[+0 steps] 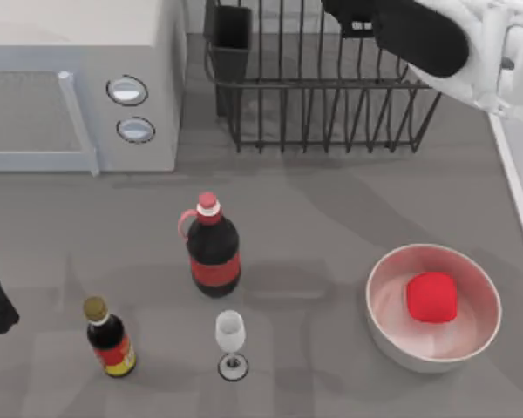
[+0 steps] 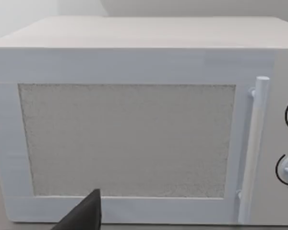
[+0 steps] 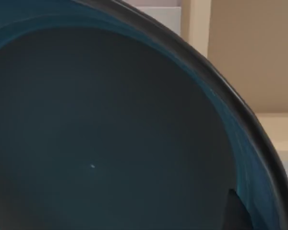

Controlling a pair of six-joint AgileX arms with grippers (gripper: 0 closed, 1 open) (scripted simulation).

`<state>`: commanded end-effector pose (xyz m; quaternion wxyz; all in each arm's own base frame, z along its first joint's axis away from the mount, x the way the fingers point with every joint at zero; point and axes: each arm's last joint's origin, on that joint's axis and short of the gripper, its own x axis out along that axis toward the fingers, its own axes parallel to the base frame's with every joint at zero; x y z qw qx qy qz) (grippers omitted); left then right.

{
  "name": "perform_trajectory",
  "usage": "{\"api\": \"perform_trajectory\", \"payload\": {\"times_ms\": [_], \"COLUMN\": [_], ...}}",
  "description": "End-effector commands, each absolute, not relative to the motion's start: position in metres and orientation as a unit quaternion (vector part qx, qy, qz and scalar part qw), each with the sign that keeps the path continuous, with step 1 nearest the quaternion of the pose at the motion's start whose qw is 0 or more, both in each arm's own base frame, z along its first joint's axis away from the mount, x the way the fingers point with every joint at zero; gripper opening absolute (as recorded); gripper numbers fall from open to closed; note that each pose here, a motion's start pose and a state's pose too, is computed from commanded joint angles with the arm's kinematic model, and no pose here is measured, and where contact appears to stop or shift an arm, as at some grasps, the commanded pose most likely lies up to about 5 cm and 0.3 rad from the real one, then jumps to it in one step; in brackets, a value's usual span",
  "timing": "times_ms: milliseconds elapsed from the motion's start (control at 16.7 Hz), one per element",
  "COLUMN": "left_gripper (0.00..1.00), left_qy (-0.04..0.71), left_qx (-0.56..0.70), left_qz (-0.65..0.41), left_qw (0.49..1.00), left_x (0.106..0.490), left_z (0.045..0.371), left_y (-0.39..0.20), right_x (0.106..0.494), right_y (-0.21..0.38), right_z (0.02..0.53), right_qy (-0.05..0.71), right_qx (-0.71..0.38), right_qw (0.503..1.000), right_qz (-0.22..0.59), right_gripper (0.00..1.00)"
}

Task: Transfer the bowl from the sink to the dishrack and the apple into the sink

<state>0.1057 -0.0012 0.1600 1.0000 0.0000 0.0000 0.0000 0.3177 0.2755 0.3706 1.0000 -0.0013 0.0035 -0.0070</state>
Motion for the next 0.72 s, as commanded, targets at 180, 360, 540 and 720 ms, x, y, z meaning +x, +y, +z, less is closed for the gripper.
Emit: {"api": "perform_trajectory", "payload": {"times_ms": [180, 360, 540, 720], "left_gripper": [1.00, 1.00, 1.00, 1.00], "left_qy": [0.000, 0.000, 0.000, 0.000], "left_qx": [0.000, 0.000, 0.000, 0.000], "left_qz": [0.000, 0.000, 0.000, 0.000], "left_qw": [1.000, 1.000, 1.000, 1.000], "left_x": [0.106, 0.106, 0.106, 0.106], "left_z": [0.160, 0.160, 0.160, 0.160], "left_y": [-0.001, -0.001, -0.001, -0.001], "right_x": [0.347, 0.369, 0.380, 0.382], "right_y": [0.277, 0.275, 0.265, 0.262], "right_z": [0.326, 0.272, 0.231, 0.219], "right_qy": [-0.013, -0.019, -0.007, 0.000], "right_qx": [0.011, 0.014, 0.004, 0.000], "right_qw": [1.000, 1.000, 1.000, 1.000], "right_qz": [-0.010, -0.004, -0.004, -0.005], "right_gripper": [0.00, 0.00, 0.00, 0.00]}}
